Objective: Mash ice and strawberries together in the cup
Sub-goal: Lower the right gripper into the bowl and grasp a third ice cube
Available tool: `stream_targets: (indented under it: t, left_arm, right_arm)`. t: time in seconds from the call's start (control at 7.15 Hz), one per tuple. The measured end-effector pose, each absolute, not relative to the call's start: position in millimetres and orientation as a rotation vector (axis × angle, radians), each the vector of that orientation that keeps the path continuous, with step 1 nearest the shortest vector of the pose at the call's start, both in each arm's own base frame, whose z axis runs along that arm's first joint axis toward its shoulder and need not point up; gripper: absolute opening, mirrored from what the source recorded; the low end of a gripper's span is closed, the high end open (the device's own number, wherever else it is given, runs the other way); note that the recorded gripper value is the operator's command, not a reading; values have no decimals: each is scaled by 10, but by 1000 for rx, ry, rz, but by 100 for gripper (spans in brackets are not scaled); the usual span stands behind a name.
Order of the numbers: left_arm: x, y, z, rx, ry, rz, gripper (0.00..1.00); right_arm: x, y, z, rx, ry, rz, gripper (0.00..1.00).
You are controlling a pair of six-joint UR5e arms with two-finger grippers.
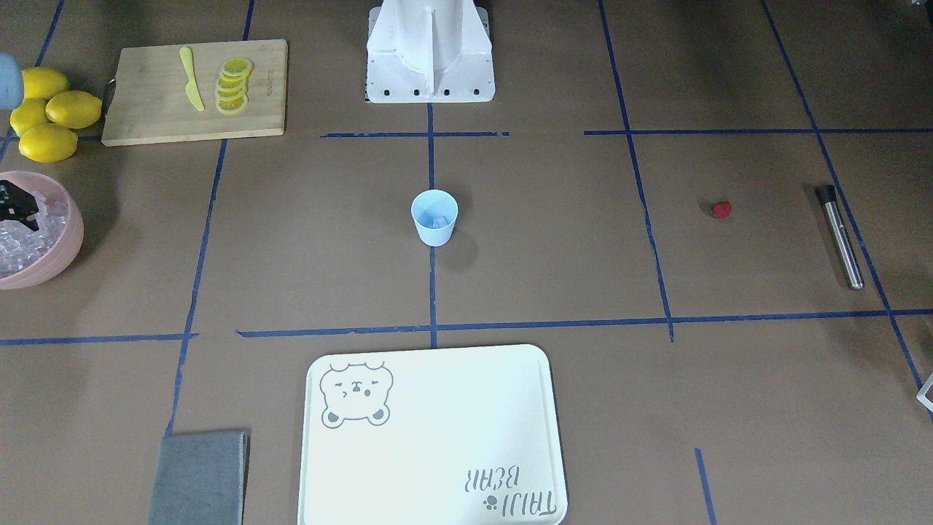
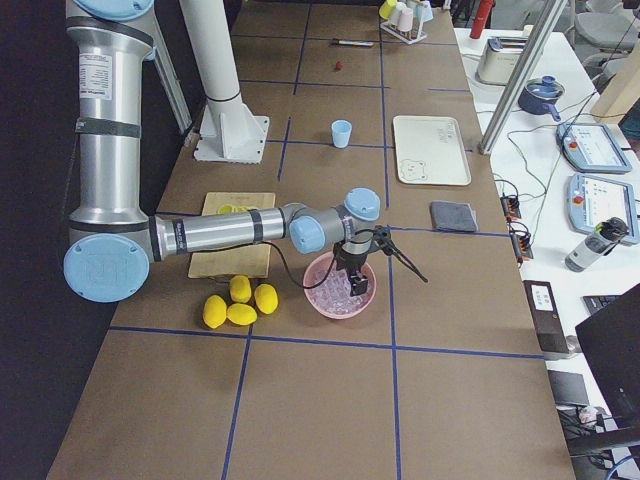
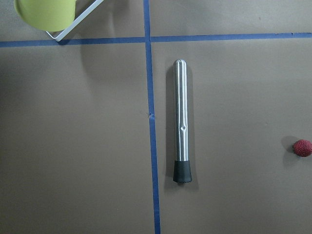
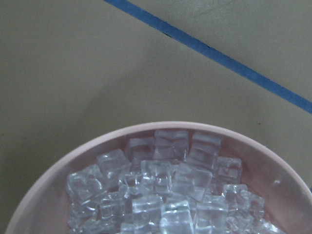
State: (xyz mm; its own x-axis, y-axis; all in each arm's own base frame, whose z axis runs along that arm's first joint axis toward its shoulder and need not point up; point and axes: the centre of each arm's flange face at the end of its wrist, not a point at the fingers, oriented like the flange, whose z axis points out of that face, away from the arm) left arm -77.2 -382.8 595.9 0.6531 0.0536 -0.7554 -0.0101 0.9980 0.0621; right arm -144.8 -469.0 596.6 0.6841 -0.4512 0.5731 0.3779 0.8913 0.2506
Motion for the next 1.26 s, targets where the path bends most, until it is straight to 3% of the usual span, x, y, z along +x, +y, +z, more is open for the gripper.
stream_targets:
  t: [0.14, 0.7, 1.12, 1.26]
  left_arm:
    - [-772, -3828, 5959, 54, 858, 36, 100]
    - [-772, -3828, 5951, 55, 858, 37, 100]
    - [-772, -3826, 5905, 61, 858, 38, 100]
    - [-772, -3823, 5892, 62, 858, 39, 100]
  right_arm:
    - [-1491, -4700, 5954, 116, -673, -473, 88]
    - [-1505, -4697, 5982, 110, -672, -476, 44]
    - [-1467, -4648, 6031, 103, -669, -473, 1]
    - [-1461, -4645, 6018, 106, -670, -472, 0]
